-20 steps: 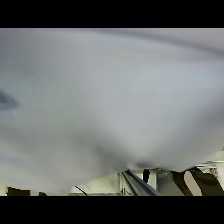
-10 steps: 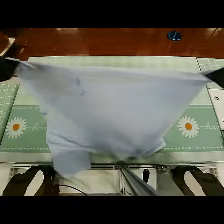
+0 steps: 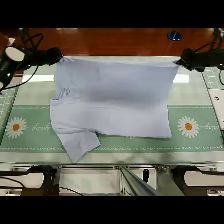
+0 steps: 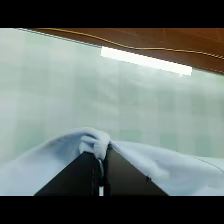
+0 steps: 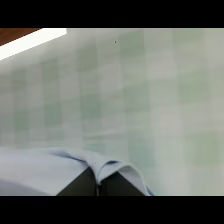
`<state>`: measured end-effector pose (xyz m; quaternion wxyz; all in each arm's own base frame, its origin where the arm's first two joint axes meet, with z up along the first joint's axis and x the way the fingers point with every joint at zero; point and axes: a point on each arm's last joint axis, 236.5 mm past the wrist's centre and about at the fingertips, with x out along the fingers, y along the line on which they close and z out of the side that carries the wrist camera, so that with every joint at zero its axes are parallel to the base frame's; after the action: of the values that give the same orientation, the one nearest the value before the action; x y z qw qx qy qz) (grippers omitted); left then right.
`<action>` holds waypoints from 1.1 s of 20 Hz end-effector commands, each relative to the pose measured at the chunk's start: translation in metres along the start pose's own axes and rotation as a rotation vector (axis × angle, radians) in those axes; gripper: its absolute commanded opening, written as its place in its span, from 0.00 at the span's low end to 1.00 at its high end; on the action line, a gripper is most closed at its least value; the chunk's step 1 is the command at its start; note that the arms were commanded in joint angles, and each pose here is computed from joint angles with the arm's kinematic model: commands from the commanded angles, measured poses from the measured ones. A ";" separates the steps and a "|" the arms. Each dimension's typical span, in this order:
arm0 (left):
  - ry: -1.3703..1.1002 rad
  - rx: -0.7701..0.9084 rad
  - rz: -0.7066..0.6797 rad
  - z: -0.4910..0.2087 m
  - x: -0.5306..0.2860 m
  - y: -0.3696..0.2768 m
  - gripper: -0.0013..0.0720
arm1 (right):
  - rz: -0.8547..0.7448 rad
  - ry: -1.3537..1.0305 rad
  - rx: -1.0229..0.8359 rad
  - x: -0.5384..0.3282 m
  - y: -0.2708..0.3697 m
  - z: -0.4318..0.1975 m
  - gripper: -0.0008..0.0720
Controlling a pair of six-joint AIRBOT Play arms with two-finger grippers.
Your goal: Fold the shirts.
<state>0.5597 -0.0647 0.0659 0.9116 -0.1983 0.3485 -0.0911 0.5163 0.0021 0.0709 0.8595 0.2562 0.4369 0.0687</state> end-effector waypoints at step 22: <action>0.878 0.045 0.033 -0.204 -0.034 0.075 0.05 | -0.015 0.591 0.070 0.049 -0.061 -0.145 0.05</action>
<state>0.4255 -0.0430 -0.0719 0.7156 -0.1183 0.6727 -0.1461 0.4405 0.0169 -0.0521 0.7055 0.2428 0.6549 0.1198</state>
